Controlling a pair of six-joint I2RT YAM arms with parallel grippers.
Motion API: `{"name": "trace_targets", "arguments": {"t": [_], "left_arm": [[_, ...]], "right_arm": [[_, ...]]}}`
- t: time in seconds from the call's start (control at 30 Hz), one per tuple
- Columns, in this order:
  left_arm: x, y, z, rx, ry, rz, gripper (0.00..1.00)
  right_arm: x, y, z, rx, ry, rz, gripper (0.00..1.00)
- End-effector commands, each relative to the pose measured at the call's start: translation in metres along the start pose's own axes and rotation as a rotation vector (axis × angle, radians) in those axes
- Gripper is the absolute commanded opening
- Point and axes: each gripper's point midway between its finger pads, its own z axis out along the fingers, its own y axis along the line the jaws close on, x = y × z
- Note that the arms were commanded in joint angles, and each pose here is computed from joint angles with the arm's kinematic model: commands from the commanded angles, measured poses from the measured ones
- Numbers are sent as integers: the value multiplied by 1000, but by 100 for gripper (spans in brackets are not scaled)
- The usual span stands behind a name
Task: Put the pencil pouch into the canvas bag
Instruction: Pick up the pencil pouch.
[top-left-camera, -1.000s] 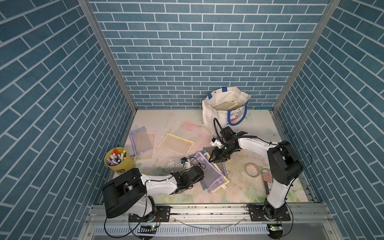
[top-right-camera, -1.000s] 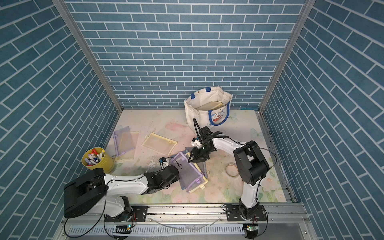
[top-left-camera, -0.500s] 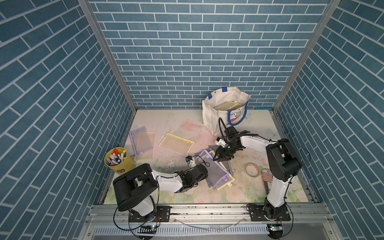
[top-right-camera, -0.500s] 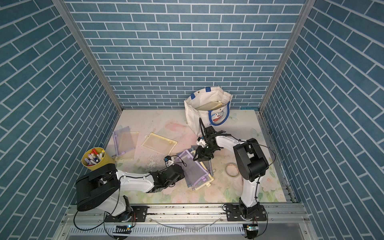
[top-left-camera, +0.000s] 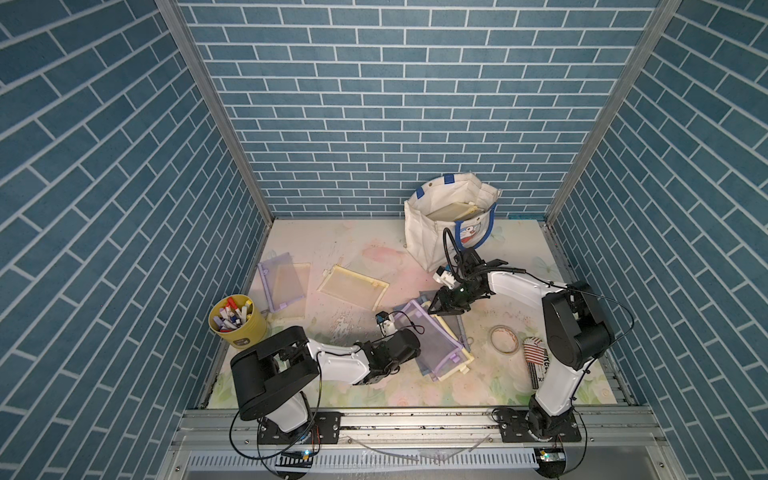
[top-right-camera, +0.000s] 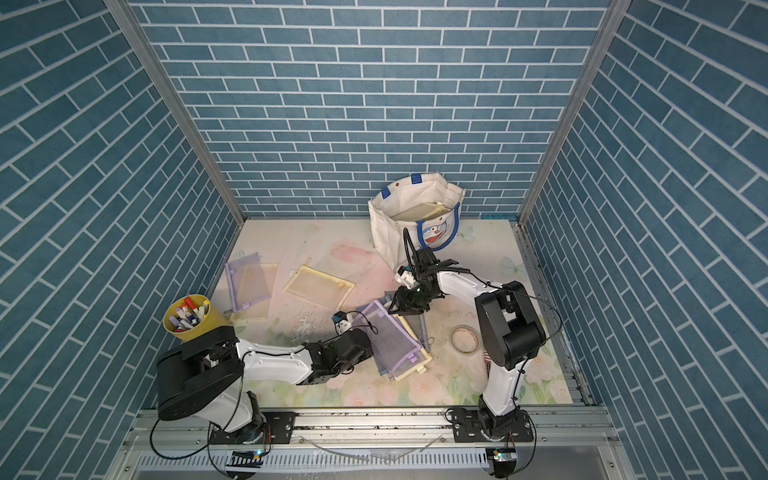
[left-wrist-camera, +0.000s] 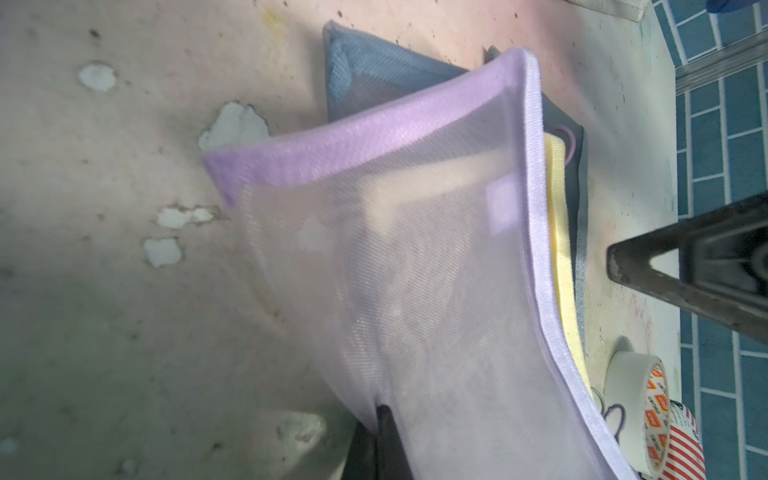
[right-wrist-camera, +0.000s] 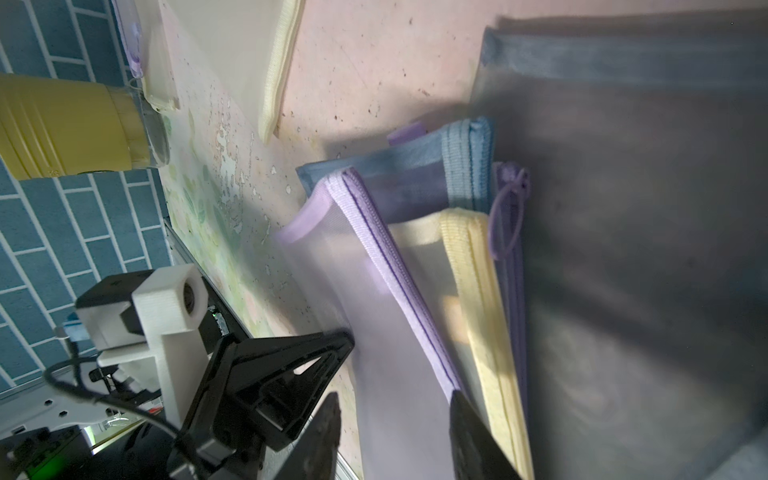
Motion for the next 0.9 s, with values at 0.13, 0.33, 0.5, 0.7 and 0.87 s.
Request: {"name": "trace_targets", "arguments": {"t": [0.13,0.33,0.5,0.7,0.87], "left_arm": [[8,9,0,-18,0,19,2],[6,11,-4,-11,-15,12,2],[7,7,-2,-9,-10,22,2],[8,3,1,2,-7,22,2],[6,1,-1,10,-15,18,2]], "right_arm": [[16,-30,19,77,70,26,42],[25,-31,24,69,92,45,43],[32,-20,27,40,106,21,43],[40,-13,31,9,123,25,39],[36,-2,26,-21,101,2,26]]}}
